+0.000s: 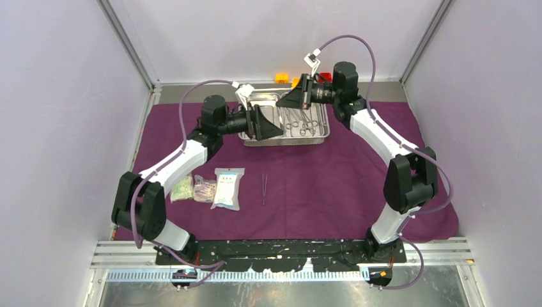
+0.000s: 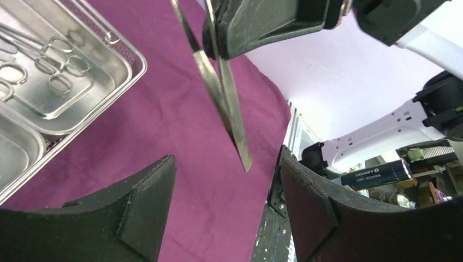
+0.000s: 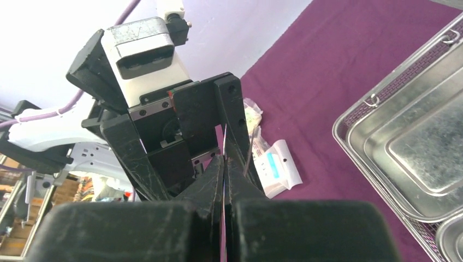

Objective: Open and lay out the surgical kit
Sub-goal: Place the medical item in the surgical kit.

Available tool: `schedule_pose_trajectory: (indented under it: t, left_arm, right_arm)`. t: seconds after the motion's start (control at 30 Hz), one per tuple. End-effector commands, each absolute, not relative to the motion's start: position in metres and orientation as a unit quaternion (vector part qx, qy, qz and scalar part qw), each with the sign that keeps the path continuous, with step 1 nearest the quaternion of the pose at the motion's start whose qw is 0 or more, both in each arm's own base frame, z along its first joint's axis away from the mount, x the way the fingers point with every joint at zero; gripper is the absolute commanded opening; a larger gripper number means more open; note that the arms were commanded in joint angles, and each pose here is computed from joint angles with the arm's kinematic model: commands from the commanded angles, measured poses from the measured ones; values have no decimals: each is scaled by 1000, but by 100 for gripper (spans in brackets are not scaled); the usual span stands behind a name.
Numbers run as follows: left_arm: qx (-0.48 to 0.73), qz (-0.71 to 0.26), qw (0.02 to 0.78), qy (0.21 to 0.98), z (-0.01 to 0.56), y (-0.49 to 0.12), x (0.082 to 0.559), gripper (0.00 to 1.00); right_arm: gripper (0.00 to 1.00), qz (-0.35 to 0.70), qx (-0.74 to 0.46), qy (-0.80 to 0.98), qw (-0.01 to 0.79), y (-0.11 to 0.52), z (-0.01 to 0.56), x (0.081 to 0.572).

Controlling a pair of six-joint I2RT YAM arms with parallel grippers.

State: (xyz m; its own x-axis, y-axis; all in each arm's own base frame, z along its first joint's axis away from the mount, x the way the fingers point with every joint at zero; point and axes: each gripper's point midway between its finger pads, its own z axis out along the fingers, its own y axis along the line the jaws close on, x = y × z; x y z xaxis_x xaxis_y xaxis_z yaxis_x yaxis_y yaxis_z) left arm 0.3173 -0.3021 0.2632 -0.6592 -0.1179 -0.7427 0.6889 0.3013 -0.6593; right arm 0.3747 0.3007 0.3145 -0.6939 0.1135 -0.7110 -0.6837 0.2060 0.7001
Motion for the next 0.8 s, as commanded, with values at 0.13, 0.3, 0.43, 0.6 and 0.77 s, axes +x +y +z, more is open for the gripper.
schedule_pose_trajectory:
  t: [0.13, 0.3, 0.43, 0.6, 0.77]
  left_arm:
    - [209, -620, 390, 647, 313, -310, 318, 73]
    - [194, -647, 370, 638, 318, -315, 321, 68]
    - [189, -652, 367, 636, 317, -316, 322, 59]
    - [179, -649, 377, 636, 320, -310, 327, 57]
    - [176, -653, 377, 633, 323, -309, 330, 48]
  right_arm:
    - [0, 634, -222, 642, 369, 299, 361, 358]
    - [0, 639, -218, 640, 368, 299, 361, 358]
    - [0, 640, -217, 640, 367, 299, 360, 358]
    - [0, 639, -216, 642, 364, 299, 356, 358]
    - [0, 637, -214, 644, 365, 299, 352, 360]
